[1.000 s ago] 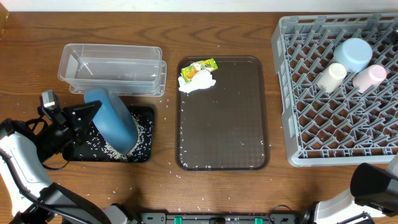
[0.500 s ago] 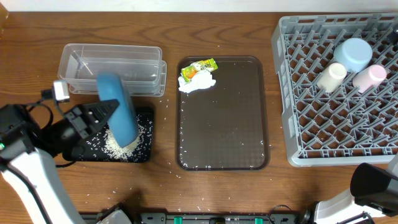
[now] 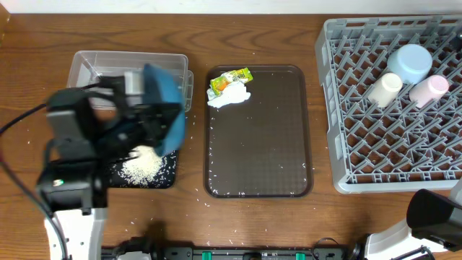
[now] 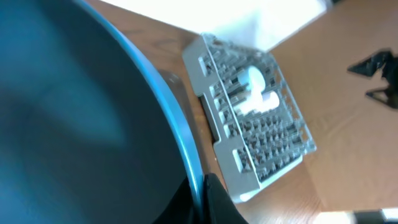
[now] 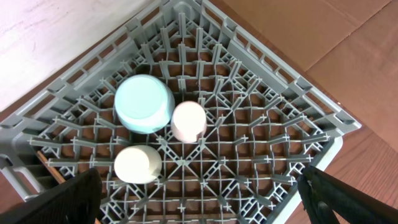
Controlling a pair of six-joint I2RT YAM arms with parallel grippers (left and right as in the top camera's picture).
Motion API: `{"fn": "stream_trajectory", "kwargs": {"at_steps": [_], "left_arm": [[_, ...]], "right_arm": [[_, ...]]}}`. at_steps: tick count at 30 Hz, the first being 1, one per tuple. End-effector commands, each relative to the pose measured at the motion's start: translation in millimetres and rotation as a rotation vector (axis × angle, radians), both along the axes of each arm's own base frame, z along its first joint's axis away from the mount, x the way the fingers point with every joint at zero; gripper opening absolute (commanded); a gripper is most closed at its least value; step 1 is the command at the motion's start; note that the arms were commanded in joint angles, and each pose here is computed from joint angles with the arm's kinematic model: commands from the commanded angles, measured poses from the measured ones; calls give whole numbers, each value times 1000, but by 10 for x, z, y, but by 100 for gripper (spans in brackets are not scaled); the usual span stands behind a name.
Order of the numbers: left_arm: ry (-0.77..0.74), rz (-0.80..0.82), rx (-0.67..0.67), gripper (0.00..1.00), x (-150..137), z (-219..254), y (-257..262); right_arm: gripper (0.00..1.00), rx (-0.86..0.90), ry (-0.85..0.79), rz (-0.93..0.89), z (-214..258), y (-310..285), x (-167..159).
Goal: Sort waste into correct bins and load items into the dishwasher rack
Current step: 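Carry the blue bowl right and set it on the brown tray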
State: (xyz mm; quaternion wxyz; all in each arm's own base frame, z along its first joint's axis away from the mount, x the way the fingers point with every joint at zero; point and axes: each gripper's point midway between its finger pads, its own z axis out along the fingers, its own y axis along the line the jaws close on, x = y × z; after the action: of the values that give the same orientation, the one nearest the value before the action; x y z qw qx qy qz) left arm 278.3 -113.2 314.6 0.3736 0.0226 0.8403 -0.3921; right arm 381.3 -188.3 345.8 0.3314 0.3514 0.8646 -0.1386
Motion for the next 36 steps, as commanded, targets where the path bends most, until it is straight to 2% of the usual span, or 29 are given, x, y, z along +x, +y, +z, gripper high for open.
{"fn": "stream_trajectory", "kwargs": {"at_steps": [1, 7, 15, 22, 32, 34, 36], "left_arm": [[10, 91, 99, 6, 149, -71, -164], [4, -53, 247, 6, 191, -457, -994], [66, -227, 357, 6, 138, -1199, -1856], [113, -308, 407, 6, 45, -1658, -2196], [123, -370, 433, 7, -85, -1907, -2424], [125, -385, 438, 11, -136, -1935, -2463], [125, -397, 442, 21, -178, -1953, -2496]], "right_arm": [[99, -16, 16, -6, -14, -42, -12], [99, -16, 16, -6, -14, -42, -12], [99, -16, 16, -6, -14, -42, -12], [99, -16, 16, -6, -14, -42, -12], [99, -16, 16, -6, -14, -42, -12], [99, -16, 16, -6, -14, -42, -12], [99, -16, 16, -6, -14, -42, -12]]}}
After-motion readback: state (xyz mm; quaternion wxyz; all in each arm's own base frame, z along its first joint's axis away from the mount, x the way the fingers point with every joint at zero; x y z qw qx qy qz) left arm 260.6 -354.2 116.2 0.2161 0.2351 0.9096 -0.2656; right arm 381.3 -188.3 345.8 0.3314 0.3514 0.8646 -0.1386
